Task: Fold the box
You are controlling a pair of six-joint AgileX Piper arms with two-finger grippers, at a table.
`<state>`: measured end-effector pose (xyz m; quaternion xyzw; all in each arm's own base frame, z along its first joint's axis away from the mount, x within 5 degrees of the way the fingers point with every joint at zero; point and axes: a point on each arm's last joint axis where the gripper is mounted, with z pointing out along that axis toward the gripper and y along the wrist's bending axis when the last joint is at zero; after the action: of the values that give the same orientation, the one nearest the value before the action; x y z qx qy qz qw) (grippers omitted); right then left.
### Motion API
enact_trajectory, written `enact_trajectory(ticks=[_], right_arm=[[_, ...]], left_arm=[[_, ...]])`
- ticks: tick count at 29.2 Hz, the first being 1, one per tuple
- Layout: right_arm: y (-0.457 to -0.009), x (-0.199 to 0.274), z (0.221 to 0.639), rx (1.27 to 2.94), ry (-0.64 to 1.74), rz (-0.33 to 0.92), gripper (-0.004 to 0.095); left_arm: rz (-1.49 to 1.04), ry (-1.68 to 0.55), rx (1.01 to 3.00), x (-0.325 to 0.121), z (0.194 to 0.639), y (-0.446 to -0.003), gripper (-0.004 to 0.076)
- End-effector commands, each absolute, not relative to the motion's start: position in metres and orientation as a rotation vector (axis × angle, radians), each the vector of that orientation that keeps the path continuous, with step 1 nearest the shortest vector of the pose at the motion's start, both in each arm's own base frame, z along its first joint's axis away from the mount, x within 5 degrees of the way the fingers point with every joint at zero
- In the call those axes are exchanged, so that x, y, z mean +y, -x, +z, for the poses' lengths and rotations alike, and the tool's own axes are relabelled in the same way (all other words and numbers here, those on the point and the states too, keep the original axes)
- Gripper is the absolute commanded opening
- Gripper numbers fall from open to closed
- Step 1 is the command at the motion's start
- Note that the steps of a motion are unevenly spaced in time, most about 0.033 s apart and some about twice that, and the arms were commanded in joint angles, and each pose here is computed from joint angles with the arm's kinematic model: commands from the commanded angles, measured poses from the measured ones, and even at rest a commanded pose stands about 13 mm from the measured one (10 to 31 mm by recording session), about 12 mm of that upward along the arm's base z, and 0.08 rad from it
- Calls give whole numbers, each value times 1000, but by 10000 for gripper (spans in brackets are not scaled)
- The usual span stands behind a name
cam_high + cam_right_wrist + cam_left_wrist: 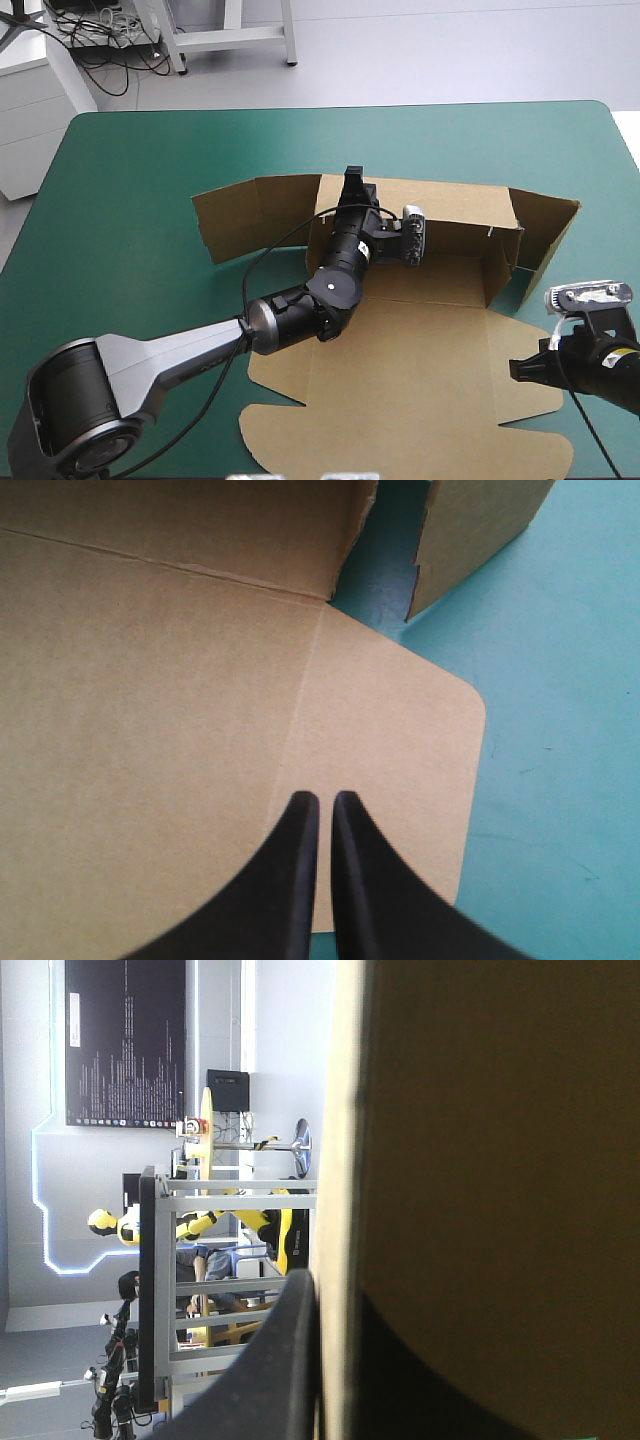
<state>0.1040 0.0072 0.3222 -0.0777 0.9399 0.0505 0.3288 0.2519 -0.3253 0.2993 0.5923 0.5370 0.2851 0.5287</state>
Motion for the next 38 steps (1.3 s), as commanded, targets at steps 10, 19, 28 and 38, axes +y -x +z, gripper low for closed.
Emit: enact_trajectory(ticks=[10,19,28,38], right_arm=[[-109,15,326,2438,102,287,753],[-110,20,316,2445,72,385,764],[-112,16,355,2310,70,304,762],[-147,-10,435,2164,-144,59,737]], left_arm=[[676,-1343,1214,-324,328,-247,-10],[720,-1374,1193,-331,314,-251,-10],[723,-1367,1172,-341,297,-257,-10],[717,-1362,1159,-348,294,-250,-10]])
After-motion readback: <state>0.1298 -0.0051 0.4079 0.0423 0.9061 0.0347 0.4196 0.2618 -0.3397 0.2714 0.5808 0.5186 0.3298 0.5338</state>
